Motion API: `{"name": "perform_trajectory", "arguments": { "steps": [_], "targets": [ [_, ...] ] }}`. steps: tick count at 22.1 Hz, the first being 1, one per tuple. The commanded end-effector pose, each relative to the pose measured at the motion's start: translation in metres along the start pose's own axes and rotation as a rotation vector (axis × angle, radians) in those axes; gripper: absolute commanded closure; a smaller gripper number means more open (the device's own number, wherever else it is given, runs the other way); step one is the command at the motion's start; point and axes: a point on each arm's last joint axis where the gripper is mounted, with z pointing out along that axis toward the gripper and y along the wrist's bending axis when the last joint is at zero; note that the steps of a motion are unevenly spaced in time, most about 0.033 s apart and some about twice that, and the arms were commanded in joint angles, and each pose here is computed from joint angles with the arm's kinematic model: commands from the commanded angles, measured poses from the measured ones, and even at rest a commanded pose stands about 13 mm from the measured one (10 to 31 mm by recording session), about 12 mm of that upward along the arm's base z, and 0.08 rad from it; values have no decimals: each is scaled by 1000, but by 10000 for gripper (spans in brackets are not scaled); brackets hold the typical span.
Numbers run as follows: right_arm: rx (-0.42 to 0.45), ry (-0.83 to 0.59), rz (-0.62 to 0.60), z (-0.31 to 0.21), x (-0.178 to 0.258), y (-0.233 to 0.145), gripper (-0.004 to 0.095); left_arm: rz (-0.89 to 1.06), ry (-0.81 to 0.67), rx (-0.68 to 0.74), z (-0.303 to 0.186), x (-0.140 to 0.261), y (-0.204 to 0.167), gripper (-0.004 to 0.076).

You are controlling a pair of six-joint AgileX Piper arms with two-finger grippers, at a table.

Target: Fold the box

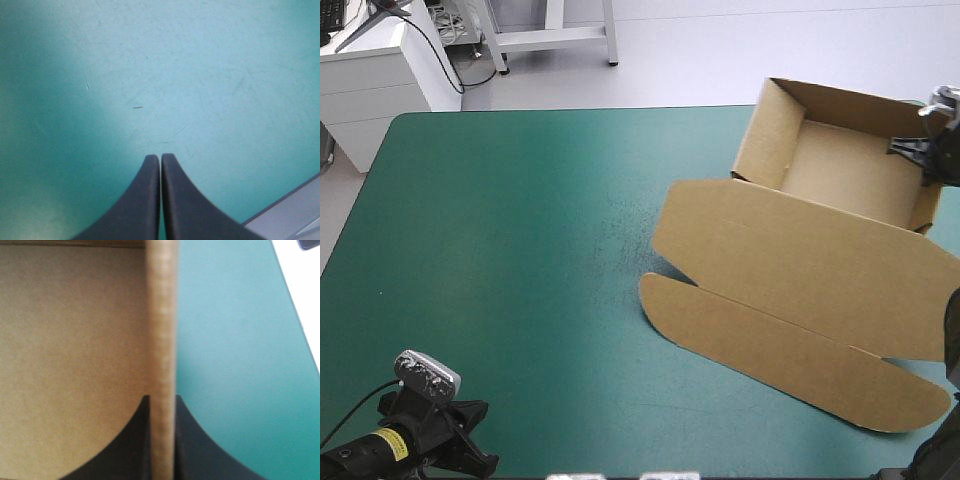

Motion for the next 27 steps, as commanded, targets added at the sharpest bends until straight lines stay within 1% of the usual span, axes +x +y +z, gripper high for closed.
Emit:
{"name": "perform_trajectory", "arguments": {
  "steps": [1, 2, 3, 4, 6, 8, 9, 10, 11, 12, 13, 17, 20, 22, 25, 27],
  "targets": [
    [71, -81, 61, -35, -3, -51, 927, 2, -64, 3, -5, -10, -1, 732],
    [98, -75, 72, -33, -3, -60, 927, 2, -64, 3, -5, -10, -1, 732],
    [144, -60, 92, -27, -2, -76, 927, 2, -62, 4, -4, -10, -1, 732],
    [153, -50, 107, -23, -2, -83, 927, 2, -62, 4, -4, -10, -1, 732],
    [158, -44, 141, -20, -2, -86, 921, 9, -61, -9, -4, -10, 1, 732],
    [173, -39, 134, -18, -2, -87, 898, 16, -59, -21, -4, -10, 2, 732],
    [180, -37, 127, -17, -2, -87, 864, 17, -58, -22, -4, -10, 2, 732],
    [201, -36, 121, -18, -2, -89, 799, 17, -56, -22, -4, -9, 2, 732],
    [203, -36, 120, -18, -2, -89, 768, 17, -56, -22, -4, -9, 2, 732],
    [203, -36, 120, -18, -2, -89, 702, 17, -56, -22, -4, -9, 2, 732],
    [201, -37, 118, -18, -2, -89, 659, 17, -56, -22, -4, -9, 2, 732],
    [204, -32, 86, -18, -2, -89, 571, 17, -51, -21, -4, -9, 2, 732],
    [217, -37, 82, -21, -2, -90, 565, 25, -49, -36, -4, -9, 3, 732],
    [204, -51, 86, -27, -1, -88, 567, 30, -48, -44, -4, -9, 4, 732],
    [127, -91, -5, -46, 1, -79, 581, 32, -47, -48, -4, -9, 4, 732],
    [72, -127, -10, -60, 3, -72, 596, 32, -46, -48, -4, -8, 4, 732]
  ]
}}
